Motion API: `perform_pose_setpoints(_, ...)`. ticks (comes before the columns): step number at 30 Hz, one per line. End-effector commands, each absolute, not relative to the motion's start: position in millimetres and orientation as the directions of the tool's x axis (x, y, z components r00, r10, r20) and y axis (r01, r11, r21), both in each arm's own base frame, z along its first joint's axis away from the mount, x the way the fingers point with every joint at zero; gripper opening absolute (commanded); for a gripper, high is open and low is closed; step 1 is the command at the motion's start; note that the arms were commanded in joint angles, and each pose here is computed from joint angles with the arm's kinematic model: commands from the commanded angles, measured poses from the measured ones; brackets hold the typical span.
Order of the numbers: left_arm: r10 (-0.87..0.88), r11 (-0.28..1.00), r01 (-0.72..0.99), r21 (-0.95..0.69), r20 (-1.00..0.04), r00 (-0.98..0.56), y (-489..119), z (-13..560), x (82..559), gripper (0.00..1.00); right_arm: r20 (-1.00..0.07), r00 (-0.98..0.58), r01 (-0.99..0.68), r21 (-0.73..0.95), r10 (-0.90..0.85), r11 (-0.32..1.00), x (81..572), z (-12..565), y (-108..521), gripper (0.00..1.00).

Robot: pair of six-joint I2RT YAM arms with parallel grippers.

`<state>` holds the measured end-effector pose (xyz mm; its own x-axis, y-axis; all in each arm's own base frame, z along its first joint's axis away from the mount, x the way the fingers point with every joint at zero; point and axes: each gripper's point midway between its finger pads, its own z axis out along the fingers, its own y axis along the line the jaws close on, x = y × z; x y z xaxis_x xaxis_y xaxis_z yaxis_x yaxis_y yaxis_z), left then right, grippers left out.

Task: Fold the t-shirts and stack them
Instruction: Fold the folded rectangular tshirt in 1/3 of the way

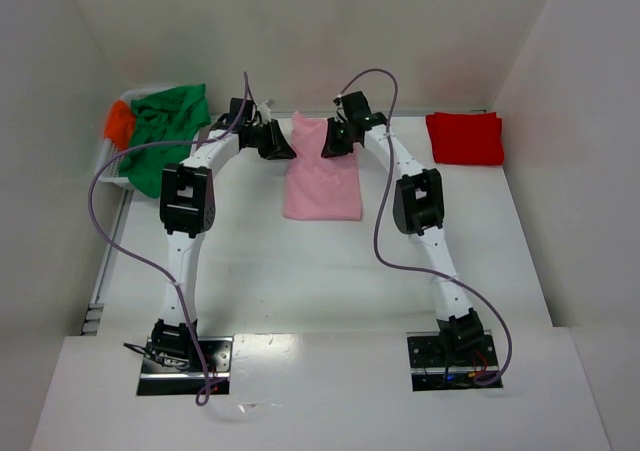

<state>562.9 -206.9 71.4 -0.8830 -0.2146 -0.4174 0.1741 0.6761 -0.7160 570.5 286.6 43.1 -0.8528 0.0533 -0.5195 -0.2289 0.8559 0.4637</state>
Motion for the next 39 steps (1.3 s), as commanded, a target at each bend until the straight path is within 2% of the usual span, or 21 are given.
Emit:
perform_pose_setpoints(1, -0.195, 0.66, 0.202, -0.724, -0.425, -0.884, -212, 72, 561, 0.25, -0.576, -0.816, -0.264, 0.457, 0.056, 0.849, 569, 98, 282, 0.18)
perform_pose_setpoints(11, -0.195, 0.661, 0.195, -0.725, -0.417, -0.888, -211, 67, 561, 0.25, -0.442, -0.896, -0.259, 0.472, -0.028, 0.843, 537, 41, 279, 0.18)
perform_pose_setpoints(19, -0.195, 0.661, 0.195, -0.725, -0.417, -0.888, -211, 67, 561, 0.25, -0.421, -0.907, -0.225, 0.462, -0.011, 0.858, 545, 27, 253, 0.17)
perform_pose_setpoints(22, -0.185, 0.656, 0.207, -0.726, -0.421, -0.888, -212, 67, 560, 0.25, -0.451, -0.892, -0.219, 0.472, 0.02, 0.854, 556, 42, 251, 0.17)
perform_pose_setpoints(25, -0.171, 0.645, 0.224, -0.731, -0.423, -0.89, -214, 73, 556, 0.25, -0.561, -0.824, -0.246, 0.49, 0.086, 0.836, 583, 95, 247, 0.17)
perform_pose_setpoints(27, -0.159, 0.63, 0.254, -0.734, -0.442, -0.883, -216, 85, 555, 0.25, -0.654, -0.74, -0.287, 0.518, 0.157, 0.806, 603, 149, 249, 0.11)
perform_pose_setpoints(32, -0.121, 0.586, 0.302, -0.752, -0.45, -0.885, -236, 99, 545, 0.24, -0.73, -0.634, -0.34, 0.559, 0.255, 0.756, 621, 223, 247, 0.08)
perform_pose_setpoints(34, -0.114, 0.582, 0.314, -0.75, -0.457, -0.882, -241, 102, 545, 0.2, -0.712, -0.655, -0.346, 0.581, 0.253, 0.736, 615, 225, 251, 0.05)
perform_pose_setpoints(37, -0.109, 0.578, 0.329, -0.747, -0.47, -0.876, -253, 104, 544, 0.13, -0.623, -0.744, -0.255, 0.598, 0.241, 0.759, 599, 183, 246, 0.01)
perform_pose_setpoints(39, -0.117, 0.577, 0.331, -0.747, -0.477, -0.871, -258, 104, 546, 0.09, -0.606, -0.759, -0.222, 0.582, 0.236, 0.782, 589, 165, 245, 0.0)
